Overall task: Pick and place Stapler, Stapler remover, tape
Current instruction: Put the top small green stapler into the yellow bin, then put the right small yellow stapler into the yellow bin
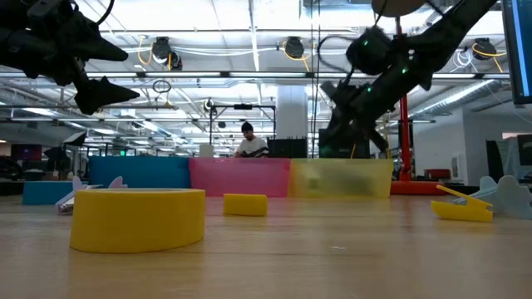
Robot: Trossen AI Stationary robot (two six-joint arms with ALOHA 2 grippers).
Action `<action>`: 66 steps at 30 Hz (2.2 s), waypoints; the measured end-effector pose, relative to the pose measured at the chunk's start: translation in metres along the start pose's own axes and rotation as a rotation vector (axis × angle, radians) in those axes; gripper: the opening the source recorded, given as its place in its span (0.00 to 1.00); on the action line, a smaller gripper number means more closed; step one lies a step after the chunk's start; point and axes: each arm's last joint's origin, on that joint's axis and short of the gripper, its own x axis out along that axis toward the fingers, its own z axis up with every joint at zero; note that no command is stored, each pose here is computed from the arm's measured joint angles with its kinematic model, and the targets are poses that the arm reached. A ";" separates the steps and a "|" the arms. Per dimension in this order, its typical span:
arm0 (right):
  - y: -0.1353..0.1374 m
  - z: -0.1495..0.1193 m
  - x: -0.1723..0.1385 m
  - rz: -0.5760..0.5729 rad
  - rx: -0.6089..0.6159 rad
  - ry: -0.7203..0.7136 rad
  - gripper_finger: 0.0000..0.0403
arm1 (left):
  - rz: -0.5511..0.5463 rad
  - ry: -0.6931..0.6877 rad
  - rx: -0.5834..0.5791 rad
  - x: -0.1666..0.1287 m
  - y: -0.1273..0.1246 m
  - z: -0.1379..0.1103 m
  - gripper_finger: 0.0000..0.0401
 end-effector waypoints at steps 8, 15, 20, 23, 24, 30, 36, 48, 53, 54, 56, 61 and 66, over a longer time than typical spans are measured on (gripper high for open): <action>-0.002 0.000 0.021 -0.059 -0.085 0.065 0.15 | -0.001 0.000 -0.013 0.000 0.000 0.000 0.93; 0.001 0.002 0.022 -0.071 -0.189 0.089 0.15 | -0.001 0.001 -0.016 0.000 0.000 0.000 0.95; -0.003 -0.003 0.021 -0.103 -0.256 0.147 0.19 | 0.000 0.001 -0.013 0.000 0.000 0.000 0.95; -0.005 -0.004 0.021 -0.110 -0.292 0.165 0.23 | 0.000 0.001 -0.008 0.000 0.000 0.000 0.94; -0.004 -0.004 0.021 -0.108 -0.301 0.163 0.25 | 0.000 0.001 -0.007 0.000 0.000 0.000 0.94; -0.003 -0.002 0.019 -0.096 -0.345 0.151 0.33 | 0.001 0.000 -0.004 0.000 0.000 0.000 0.93; 0.002 0.003 0.012 -0.048 -0.290 0.122 0.40 | 0.001 0.000 -0.007 0.000 0.000 0.000 0.95; 0.044 -0.019 -0.065 0.507 -0.357 0.493 0.34 | 0.002 0.000 -0.004 0.000 0.000 0.000 0.93; 0.059 -0.044 -0.087 0.557 -0.461 0.606 0.31 | 0.003 0.000 -0.005 0.000 0.000 0.000 0.95; 0.063 -0.049 -0.089 0.579 -0.491 0.615 0.30 | 0.003 0.000 -0.005 0.000 0.000 0.000 0.95; 0.069 -0.058 -0.092 0.620 -0.557 0.633 0.29 | 0.003 0.000 -0.005 0.000 0.000 0.000 0.95; 0.082 -0.085 -0.092 0.696 -0.717 0.705 0.26 | 0.003 0.000 -0.016 0.000 0.000 0.000 0.94; 0.095 -0.113 -0.089 0.758 -0.820 0.766 0.26 | 0.003 0.000 -0.025 0.000 0.000 0.000 0.93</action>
